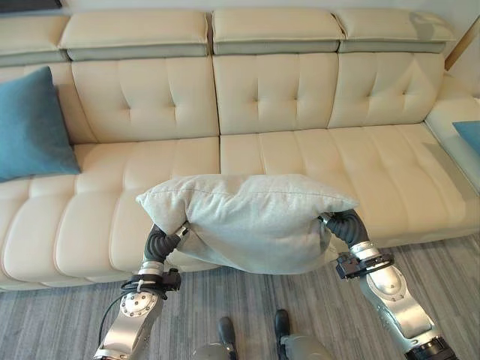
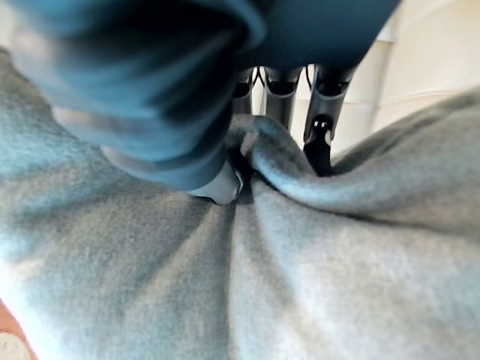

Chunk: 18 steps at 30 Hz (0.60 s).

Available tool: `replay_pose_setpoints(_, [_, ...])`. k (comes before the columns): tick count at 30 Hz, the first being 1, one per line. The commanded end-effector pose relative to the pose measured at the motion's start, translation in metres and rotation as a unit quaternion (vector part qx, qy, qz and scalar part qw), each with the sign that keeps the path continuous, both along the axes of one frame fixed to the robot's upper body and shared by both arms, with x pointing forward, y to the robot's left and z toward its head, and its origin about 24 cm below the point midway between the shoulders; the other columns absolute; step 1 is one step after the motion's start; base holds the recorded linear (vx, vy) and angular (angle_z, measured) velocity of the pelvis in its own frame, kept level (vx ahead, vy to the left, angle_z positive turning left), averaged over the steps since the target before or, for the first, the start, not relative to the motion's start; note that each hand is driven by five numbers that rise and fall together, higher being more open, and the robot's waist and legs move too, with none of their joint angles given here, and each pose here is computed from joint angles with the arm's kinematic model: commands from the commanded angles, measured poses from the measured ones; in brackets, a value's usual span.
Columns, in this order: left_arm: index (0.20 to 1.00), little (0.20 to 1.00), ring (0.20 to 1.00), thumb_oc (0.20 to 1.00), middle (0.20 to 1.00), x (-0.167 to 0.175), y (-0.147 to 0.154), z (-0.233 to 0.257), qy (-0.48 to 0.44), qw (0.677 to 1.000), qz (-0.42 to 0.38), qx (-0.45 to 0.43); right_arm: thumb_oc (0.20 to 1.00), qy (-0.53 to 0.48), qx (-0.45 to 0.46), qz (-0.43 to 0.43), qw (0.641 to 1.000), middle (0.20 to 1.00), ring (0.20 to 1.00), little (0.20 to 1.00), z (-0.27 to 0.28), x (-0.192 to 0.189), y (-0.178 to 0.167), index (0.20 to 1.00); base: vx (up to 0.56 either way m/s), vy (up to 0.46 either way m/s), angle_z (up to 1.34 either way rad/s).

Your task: Pick up all the scattered cushions and arrange them neatly on the sofa.

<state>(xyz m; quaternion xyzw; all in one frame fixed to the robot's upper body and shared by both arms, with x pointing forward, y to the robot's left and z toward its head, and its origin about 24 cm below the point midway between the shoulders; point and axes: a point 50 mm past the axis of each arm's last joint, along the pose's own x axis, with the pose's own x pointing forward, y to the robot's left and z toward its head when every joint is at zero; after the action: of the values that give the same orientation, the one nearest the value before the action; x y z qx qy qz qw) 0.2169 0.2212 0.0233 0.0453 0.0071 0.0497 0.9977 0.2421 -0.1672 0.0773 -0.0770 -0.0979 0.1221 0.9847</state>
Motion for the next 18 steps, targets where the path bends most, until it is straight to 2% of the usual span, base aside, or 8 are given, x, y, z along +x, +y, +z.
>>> replay_pose_setpoints(1, [0.2, 0.2, 0.2, 0.2, 0.2, 0.008, 0.0, 0.033, -0.085, 0.996, -0.022, 0.029, 0.2, -0.117, 0.032, 0.04, 0.992, 0.2, 0.2, 0.2, 0.044, 0.005, 0.016, 0.2, 0.08, 0.099, -0.09])
replay_pose_setpoints(11, [0.2, 0.2, 0.2, 0.2, 0.2, 0.003, 0.009, 0.027, -0.073, 0.997, 0.0, 0.033, 0.2, -0.082, 0.035, 0.024, 0.996, 0.2, 0.2, 0.2, 0.03, 0.007, 0.004, 0.2, 0.18, 0.026, -0.04])
replay_pose_setpoints(18, [0.2, 0.2, 0.2, 0.2, 0.2, 0.006, -0.007, 0.02, -0.061, 0.997, -0.035, 0.012, 0.2, -0.051, 0.024, -0.02, 0.998, 0.2, 0.2, 0.2, 0.016, -0.005, -0.021, 0.2, 0.28, -0.131, 0.54])
